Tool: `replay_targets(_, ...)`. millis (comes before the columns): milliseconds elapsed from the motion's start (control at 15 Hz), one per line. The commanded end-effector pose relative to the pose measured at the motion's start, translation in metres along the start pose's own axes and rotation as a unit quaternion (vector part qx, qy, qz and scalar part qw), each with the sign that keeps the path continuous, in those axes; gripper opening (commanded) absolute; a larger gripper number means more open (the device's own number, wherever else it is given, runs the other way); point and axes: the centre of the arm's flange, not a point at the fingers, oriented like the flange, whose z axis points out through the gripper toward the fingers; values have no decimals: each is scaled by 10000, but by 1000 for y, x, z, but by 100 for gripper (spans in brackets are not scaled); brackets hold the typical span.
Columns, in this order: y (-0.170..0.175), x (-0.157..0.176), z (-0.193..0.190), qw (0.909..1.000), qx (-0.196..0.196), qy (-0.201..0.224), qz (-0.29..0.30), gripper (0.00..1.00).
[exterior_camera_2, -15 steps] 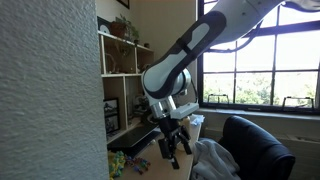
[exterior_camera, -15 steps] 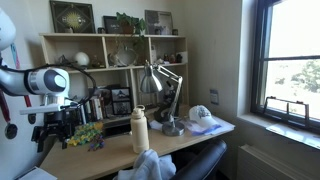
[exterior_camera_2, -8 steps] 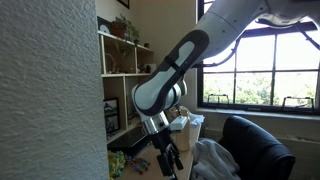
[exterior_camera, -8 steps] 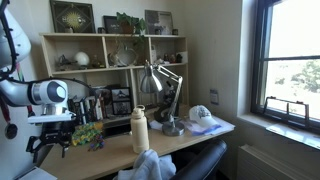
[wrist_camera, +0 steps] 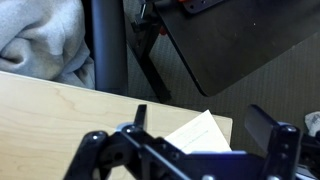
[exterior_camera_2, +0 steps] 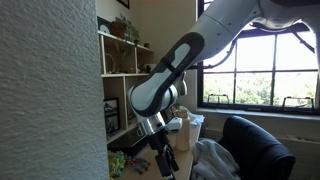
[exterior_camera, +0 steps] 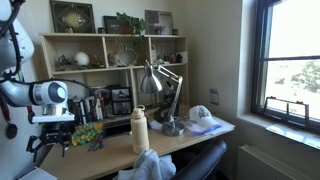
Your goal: Pick up the piece of paper from the edge of the table and move it forward.
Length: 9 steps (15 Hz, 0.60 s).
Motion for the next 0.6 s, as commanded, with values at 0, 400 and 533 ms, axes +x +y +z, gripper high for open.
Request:
replay_targets(0,-13,17,27,9987,-68,-68,-505,100)
replay_targets(400,-67,43,87,9757,-323,37,-2167,100)
replay_targets(533,-80,46,96,9664,-502,157,-2514,100)
